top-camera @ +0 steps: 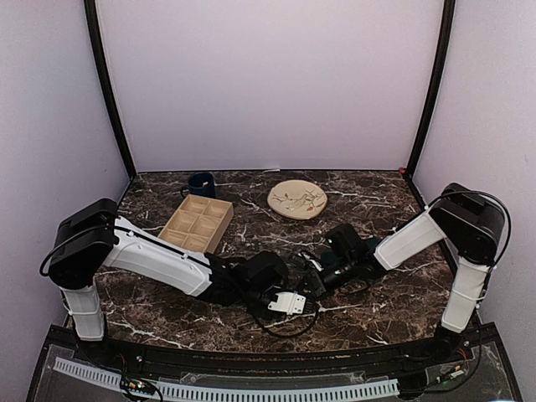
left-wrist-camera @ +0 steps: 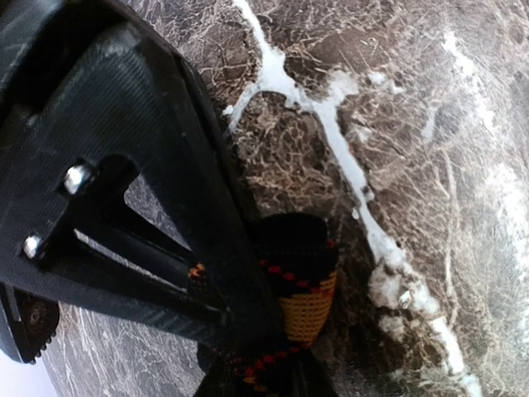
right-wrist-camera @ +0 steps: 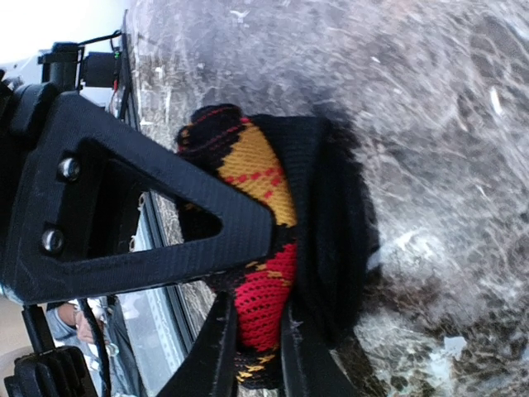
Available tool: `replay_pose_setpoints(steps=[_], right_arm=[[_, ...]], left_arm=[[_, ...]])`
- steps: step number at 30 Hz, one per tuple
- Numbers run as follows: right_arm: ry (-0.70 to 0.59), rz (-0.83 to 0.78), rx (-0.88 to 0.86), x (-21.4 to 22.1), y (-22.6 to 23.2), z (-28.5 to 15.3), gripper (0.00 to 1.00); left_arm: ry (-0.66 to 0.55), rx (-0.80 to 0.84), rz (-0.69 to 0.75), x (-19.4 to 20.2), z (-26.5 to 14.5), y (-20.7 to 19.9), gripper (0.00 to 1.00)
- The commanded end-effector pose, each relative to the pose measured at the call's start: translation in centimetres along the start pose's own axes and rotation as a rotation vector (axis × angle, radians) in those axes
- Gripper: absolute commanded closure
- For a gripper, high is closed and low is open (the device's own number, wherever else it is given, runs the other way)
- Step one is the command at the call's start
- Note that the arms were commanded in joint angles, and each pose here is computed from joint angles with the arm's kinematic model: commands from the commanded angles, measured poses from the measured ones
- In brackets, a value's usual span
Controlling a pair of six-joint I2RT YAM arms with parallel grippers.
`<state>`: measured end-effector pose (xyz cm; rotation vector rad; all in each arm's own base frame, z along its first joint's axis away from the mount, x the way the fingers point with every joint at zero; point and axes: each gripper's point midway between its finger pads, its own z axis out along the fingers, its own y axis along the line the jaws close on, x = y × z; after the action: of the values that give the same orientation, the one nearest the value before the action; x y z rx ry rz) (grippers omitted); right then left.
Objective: Roll the socks
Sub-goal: Pick up the sock from the center of the board.
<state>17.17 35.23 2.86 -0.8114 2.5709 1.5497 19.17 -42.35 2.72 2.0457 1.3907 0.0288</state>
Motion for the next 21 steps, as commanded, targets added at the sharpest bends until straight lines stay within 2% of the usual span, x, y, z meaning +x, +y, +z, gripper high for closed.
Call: replay_pose_setpoints(steps=[1,4,9,10,21], right_arm=[[0.034,0.077,0.045,1.9,-1.7,0.0,0.77],[0.014,0.083,0.047,1.7,-1.7,-0.4,0.66],[-0.022,0.079,0.049,1.5,-1.4,-1.3,0.62],[-0.032,0.093,0.061,1.6,-1.6,-1.4,0.58],[-0.132,0.115,0.125,1.1,-2.3,-3.5,0.56]], left_arm=[[0.019,0.112,-0.047,1.0,1.0,-1.7,1.00],[0.020,0.141,-0.072,1.0,1.0,-1.5,1.00],[0.026,0.180,-0.101,1.2,1.0,-1.5,1.00],[0.028,0.184,-0.104,1.3,0.9,-1.5,1.00],[0.064,0.258,-0.181,2.0,0.4,-1.5,1.00]])
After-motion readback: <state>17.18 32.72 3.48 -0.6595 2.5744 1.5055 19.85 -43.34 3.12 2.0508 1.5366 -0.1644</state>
